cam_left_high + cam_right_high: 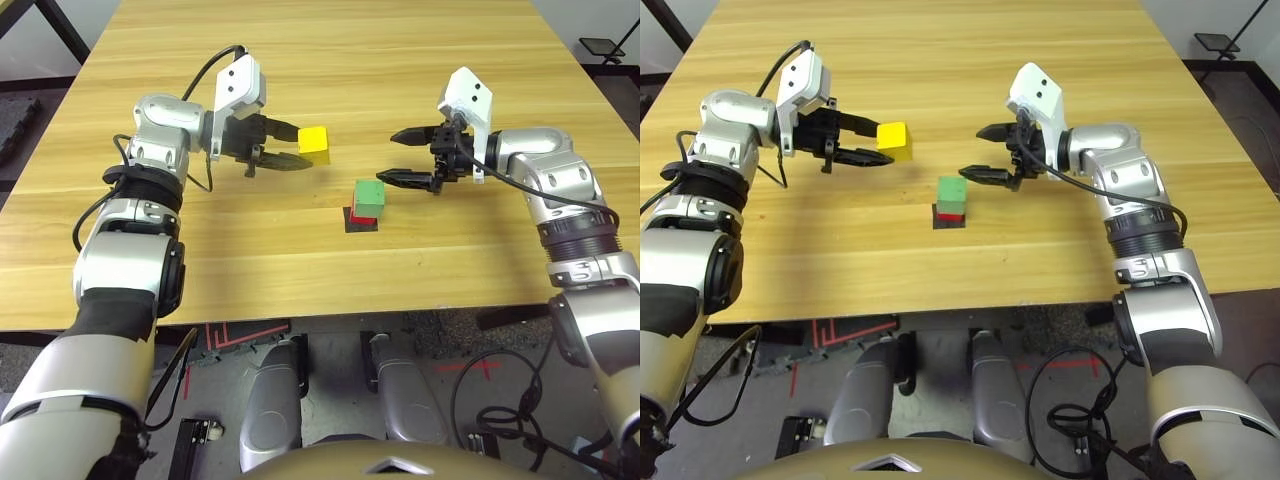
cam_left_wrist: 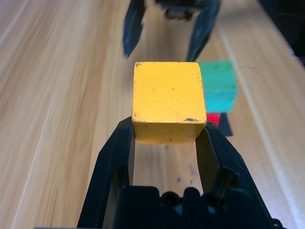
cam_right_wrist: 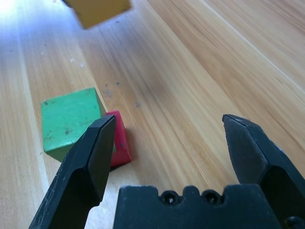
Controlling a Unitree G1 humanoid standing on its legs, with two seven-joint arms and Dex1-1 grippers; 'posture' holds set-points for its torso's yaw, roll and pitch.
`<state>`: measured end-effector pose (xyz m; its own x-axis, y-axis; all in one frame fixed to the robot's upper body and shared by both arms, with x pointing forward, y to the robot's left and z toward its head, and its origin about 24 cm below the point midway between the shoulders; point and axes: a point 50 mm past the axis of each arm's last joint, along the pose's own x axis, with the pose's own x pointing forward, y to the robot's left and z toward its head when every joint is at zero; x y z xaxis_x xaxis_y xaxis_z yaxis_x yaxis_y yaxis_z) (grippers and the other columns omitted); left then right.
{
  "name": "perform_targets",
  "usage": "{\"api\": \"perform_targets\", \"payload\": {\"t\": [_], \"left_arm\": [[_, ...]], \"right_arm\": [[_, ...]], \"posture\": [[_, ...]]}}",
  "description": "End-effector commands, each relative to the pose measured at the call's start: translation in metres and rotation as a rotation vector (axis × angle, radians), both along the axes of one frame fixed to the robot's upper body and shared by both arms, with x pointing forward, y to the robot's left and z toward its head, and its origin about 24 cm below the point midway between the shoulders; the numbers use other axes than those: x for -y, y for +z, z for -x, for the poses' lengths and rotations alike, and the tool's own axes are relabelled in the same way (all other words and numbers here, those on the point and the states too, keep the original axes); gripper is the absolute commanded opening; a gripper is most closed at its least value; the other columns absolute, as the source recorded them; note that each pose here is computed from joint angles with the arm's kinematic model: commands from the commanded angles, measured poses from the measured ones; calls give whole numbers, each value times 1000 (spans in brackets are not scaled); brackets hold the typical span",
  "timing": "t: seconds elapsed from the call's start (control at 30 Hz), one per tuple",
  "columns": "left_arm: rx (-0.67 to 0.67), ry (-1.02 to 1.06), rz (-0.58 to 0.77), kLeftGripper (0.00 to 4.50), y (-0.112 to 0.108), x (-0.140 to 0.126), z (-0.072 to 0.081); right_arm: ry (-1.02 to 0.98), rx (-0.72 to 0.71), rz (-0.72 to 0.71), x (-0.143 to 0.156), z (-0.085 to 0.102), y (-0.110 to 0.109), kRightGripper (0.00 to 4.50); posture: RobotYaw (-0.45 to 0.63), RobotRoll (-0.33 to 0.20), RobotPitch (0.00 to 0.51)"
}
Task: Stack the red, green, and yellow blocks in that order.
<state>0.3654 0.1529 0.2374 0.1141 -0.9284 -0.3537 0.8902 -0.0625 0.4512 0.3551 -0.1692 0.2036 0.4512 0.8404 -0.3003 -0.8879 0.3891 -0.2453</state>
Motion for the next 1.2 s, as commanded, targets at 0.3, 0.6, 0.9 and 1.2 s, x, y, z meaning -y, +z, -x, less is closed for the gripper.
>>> {"api": "perform_targets", "payload": {"t": [0.3,0.6,0.9,1.2], "left_arm": [[-35,-58,-20,1928,-1,28,23],[-46,-13,-43,1928,-10,36,17],[-65,-71,-61,1928,-12,42,32],[-83,-20,-57,1928,-17,52,30]], "right_arm": [[-56,19,25,24,1,10,4500],[-33,1,14,22,10,12,4500],[-48,-12,16,24,13,10,4500],[-18,-23,13,19,18,9,4500]], "posture": [[178,11,179],[162,9,185],[158,10,184],[157,8,175]]}}
